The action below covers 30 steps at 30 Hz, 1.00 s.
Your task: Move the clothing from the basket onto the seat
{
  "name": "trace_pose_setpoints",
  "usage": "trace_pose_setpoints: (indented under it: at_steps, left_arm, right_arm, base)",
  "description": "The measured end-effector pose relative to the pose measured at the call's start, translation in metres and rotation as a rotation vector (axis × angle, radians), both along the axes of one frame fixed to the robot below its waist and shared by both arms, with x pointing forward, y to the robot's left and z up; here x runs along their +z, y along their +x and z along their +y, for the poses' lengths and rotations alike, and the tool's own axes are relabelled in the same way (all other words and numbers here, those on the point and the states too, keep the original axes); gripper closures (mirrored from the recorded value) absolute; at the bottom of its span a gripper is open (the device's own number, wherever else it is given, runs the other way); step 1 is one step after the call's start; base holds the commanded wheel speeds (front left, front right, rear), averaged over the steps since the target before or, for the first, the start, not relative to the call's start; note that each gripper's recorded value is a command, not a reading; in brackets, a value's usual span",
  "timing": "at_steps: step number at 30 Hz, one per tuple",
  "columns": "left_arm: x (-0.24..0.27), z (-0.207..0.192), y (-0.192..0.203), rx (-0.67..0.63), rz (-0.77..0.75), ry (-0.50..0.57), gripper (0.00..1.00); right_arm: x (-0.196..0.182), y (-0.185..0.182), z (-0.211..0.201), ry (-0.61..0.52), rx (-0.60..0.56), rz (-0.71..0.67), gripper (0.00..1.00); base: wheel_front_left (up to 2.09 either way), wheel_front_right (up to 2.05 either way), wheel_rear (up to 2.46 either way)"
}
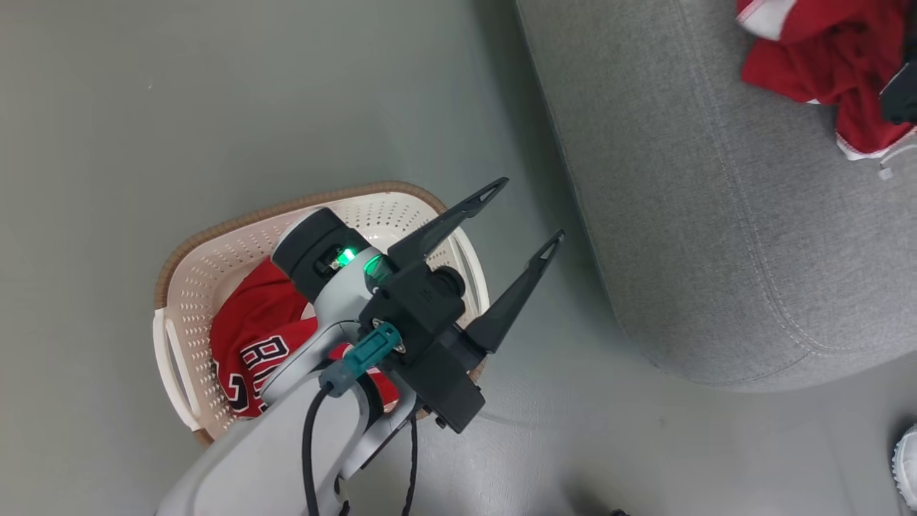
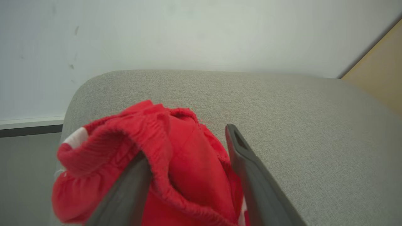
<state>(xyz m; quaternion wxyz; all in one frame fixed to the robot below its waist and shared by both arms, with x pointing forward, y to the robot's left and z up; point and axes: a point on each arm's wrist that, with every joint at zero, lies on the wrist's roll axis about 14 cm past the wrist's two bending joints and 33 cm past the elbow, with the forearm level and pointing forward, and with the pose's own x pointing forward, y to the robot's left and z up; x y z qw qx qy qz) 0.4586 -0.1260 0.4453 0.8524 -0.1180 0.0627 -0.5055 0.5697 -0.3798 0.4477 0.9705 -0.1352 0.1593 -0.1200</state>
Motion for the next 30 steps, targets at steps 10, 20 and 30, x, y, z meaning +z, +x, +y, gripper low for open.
trace_pose_setpoints:
  at_steps: [10,20,30]
  left_arm:
    - [0.003,-0.003,0.0,-0.003,-0.019,0.007,0.0]
    - [0.019,-0.011,-0.014,-0.009,-0.03,-0.006,0.0]
    - [0.041,-0.006,-0.028,0.044,-0.029,-0.032,0.0]
  right_arm:
    - [-0.005,-0.024,0.014,0.01,0.052,0.044,0.0]
    - [0.001,-0.064,0.025,0.005,0.093,0.066,0.0]
    - [0.03,-0.091,0.036,0.011,0.128,0.006,0.0]
  base:
    - [0.0,0.0,0.0]
    - [0.0,0.0,0.0]
    - [0.0,0.0,0.0]
